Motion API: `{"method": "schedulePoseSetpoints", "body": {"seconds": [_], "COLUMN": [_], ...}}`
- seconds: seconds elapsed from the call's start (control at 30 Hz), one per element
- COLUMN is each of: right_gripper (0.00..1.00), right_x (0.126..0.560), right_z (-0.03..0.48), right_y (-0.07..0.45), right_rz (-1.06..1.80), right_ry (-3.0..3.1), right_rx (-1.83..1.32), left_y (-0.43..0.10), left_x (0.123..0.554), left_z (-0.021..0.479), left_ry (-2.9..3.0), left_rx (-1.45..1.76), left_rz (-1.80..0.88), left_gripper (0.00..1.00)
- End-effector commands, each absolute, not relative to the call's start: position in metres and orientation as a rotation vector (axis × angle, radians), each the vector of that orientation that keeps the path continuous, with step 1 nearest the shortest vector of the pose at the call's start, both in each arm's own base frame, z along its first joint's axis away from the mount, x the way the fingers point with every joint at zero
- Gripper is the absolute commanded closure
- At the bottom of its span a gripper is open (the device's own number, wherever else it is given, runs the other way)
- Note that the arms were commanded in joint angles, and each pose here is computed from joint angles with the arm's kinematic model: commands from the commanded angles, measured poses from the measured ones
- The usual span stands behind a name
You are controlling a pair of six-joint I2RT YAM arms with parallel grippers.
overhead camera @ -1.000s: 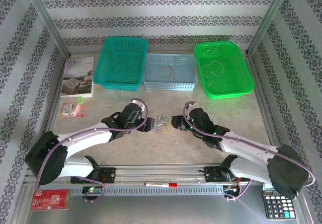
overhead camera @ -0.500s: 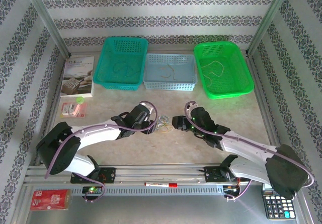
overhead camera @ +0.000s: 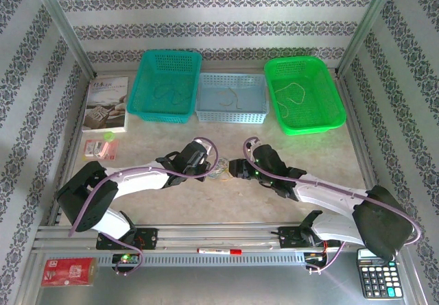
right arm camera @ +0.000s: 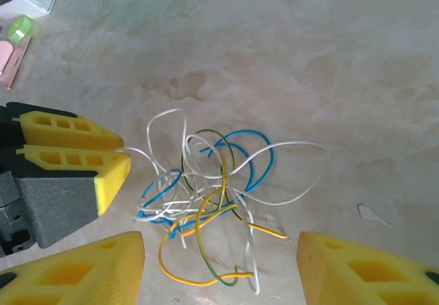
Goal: Untangle the cables
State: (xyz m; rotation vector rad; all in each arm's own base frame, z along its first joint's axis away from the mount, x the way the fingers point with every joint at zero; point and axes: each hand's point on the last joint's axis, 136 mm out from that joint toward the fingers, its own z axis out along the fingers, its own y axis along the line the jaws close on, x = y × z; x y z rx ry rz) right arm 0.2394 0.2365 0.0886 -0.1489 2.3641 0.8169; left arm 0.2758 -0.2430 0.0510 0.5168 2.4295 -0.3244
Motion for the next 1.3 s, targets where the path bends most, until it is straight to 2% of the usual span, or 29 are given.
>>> {"method": "schedulePoseSetpoints", "body": {"seconds": [0.0, 0.07, 0.27, 0.53, 1.03, 1.27], "right_gripper": [0.39, 0.39, 0.39, 0.39, 0.41, 0.42], "right_x": [0.244, 0.245, 0.25, 0.257, 0.263, 0.259], "right_z": [0.103, 0.104, 0.109, 0.108, 0.045, 0.032], "right_y": [0.25, 0.252, 0.261, 0.284, 0.278, 0.273], "right_rz": [0.856, 0.859, 0.868, 0.885, 0.789, 0.768], "right_ry": [2.327, 2.323, 2.312, 2.309, 2.409, 2.429], "right_rx": [-0.178, -0.187, -0.215, -0.262, -0.184, -0.165], "left_y": [-0.254, -0.254, -0.253, -0.262, -0.271, -0.278], "left_x": [0.282, 0.282, 0.281, 0.273, 0.256, 0.25], "left_z": [0.061, 0.066, 0.098, 0.154, 0.277, 0.327], "left_ry": [2.379, 2.374, 2.317, 2.207, 1.938, 1.825], "left_rx": [0.517, 0.518, 0.503, 0.442, 0.346, 0.334], "left_rz": [-0.351, -0.35, -0.387, -0.577, -0.902, -1.023], "left_gripper": [0.91, 1.0, 1.0, 1.0, 1.0, 1.0]}}
